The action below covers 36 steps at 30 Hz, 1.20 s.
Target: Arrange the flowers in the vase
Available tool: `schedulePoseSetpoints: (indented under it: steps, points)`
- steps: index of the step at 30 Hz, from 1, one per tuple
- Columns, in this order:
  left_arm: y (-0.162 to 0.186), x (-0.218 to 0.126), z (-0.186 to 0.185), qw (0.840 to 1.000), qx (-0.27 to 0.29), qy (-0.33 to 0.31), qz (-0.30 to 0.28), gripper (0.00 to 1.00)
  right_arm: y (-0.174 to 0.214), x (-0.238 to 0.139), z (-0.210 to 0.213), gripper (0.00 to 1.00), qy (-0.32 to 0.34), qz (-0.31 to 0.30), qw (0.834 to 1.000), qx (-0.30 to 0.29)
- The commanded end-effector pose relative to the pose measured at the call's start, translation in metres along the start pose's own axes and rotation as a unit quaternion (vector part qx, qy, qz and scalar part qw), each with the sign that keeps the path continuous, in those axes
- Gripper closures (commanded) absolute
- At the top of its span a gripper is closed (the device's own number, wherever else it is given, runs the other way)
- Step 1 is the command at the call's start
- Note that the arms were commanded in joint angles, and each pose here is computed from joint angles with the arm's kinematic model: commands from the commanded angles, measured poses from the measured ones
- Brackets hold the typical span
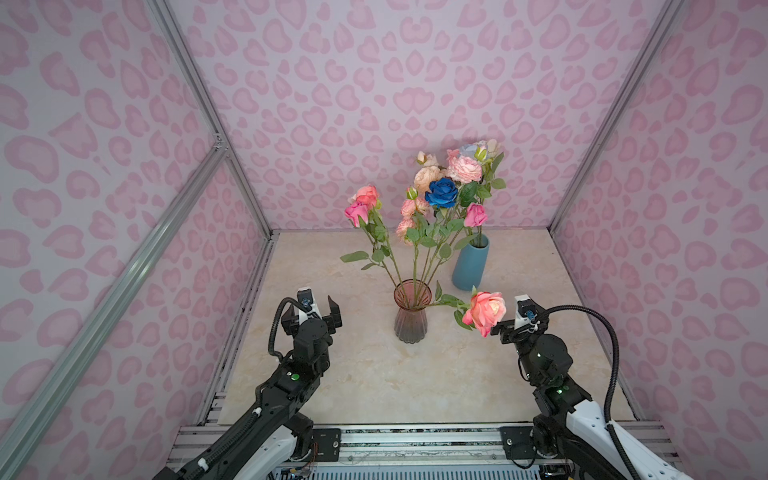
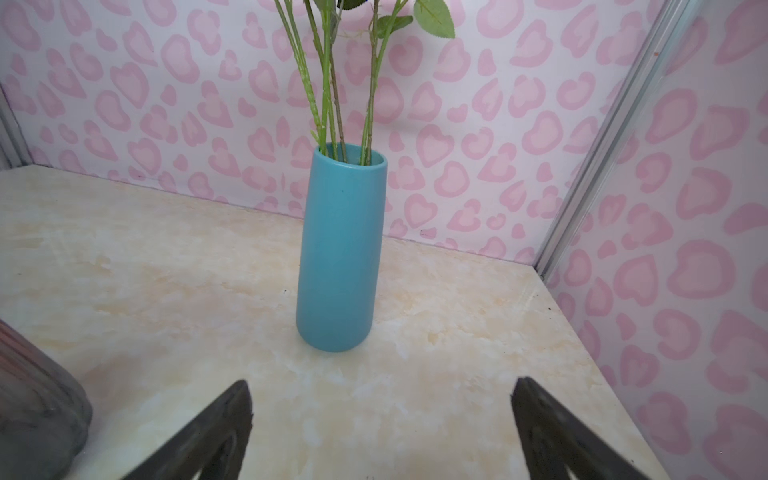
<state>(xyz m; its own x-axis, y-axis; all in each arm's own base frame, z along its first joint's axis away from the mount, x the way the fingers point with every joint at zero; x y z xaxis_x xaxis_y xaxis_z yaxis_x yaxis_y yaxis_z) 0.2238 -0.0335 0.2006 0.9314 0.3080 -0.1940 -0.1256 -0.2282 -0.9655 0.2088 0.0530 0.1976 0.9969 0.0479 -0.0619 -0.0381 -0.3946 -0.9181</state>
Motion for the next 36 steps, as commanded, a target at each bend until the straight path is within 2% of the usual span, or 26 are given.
schedulePoseSetpoints:
  steps: [1, 3, 5, 10, 12, 14, 18, 23, 25, 27, 28, 30, 36]
  points:
    - [-0.002, 0.014, 0.013, 0.997, -0.053, -0.022, -0.053, 0.02, 0.001, 0.003, -0.012, 0.02, 0.044, -0.021, 0.999, -0.004]
    - [0.004, 0.025, 0.016, 0.998, -0.045, -0.009, -0.044, 0.02, 0.011, 0.007, -0.019, 0.02, 0.063, -0.010, 0.998, 0.022]
    - [0.009, 0.038, 0.021, 0.998, -0.038, -0.025, -0.041, 0.03, 0.021, 0.013, -0.024, 0.02, 0.083, 0.007, 0.996, 0.041]
    - [0.021, 0.075, 0.024, 1.000, -0.018, -0.005, -0.018, 0.02, 0.043, 0.025, -0.030, 0.02, 0.096, 0.033, 0.994, 0.033]
    - [0.023, 0.087, 0.013, 0.999, 0.015, 0.034, 0.006, 0.02, 0.051, 0.031, -0.028, 0.02, 0.086, 0.041, 0.995, 0.041]
    - [0.032, 0.099, 0.009, 0.998, 0.021, 0.047, 0.021, 0.02, 0.058, 0.039, -0.025, 0.02, 0.081, 0.054, 0.994, 0.049]
    - [0.037, 0.108, 0.028, 0.998, -0.027, 0.046, 0.031, 0.02, 0.060, 0.049, -0.023, 0.00, 0.083, 0.051, 0.994, 0.047]
    - [0.039, 0.107, 0.029, 0.998, -0.022, 0.052, 0.038, 0.02, 0.075, 0.070, -0.020, 0.00, 0.079, 0.072, 0.994, 0.037]
    - [0.039, 0.107, 0.029, 0.998, -0.022, 0.052, 0.039, 0.02, 0.080, 0.079, -0.019, 0.00, 0.093, 0.060, 0.993, 0.040]
    - [0.040, 0.106, 0.029, 0.998, -0.022, 0.052, 0.039, 0.02, 0.085, 0.084, -0.021, 0.00, 0.118, 0.102, 0.987, 0.041]
    - [0.039, 0.107, 0.029, 0.998, -0.022, 0.052, 0.038, 0.02, 0.085, 0.093, -0.022, 0.00, 0.097, 0.133, 0.985, 0.043]
    - [0.039, 0.106, 0.028, 0.998, -0.022, 0.053, 0.039, 0.02, 0.088, 0.108, -0.030, 0.00, 0.058, 0.141, 0.986, 0.073]
    - [0.039, 0.106, 0.028, 0.998, -0.022, 0.053, 0.038, 0.02, 0.089, 0.108, -0.034, 0.00, 0.054, 0.145, 0.985, 0.080]
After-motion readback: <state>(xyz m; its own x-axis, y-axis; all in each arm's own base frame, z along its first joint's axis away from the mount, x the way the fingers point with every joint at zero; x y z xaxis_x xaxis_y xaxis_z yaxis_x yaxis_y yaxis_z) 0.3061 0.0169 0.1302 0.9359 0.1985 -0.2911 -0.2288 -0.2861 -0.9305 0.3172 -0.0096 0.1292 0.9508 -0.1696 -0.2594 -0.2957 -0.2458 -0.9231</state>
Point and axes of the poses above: each gripper's point midway between its finger pads, its own x axis out along the fingers, its own z axis along the line the jaws close on, y = z × x, the point moved 8 cm from there along -x, back along the fingers, and after that the axes turned 13 degrees about -x, right-handed, at the moved point
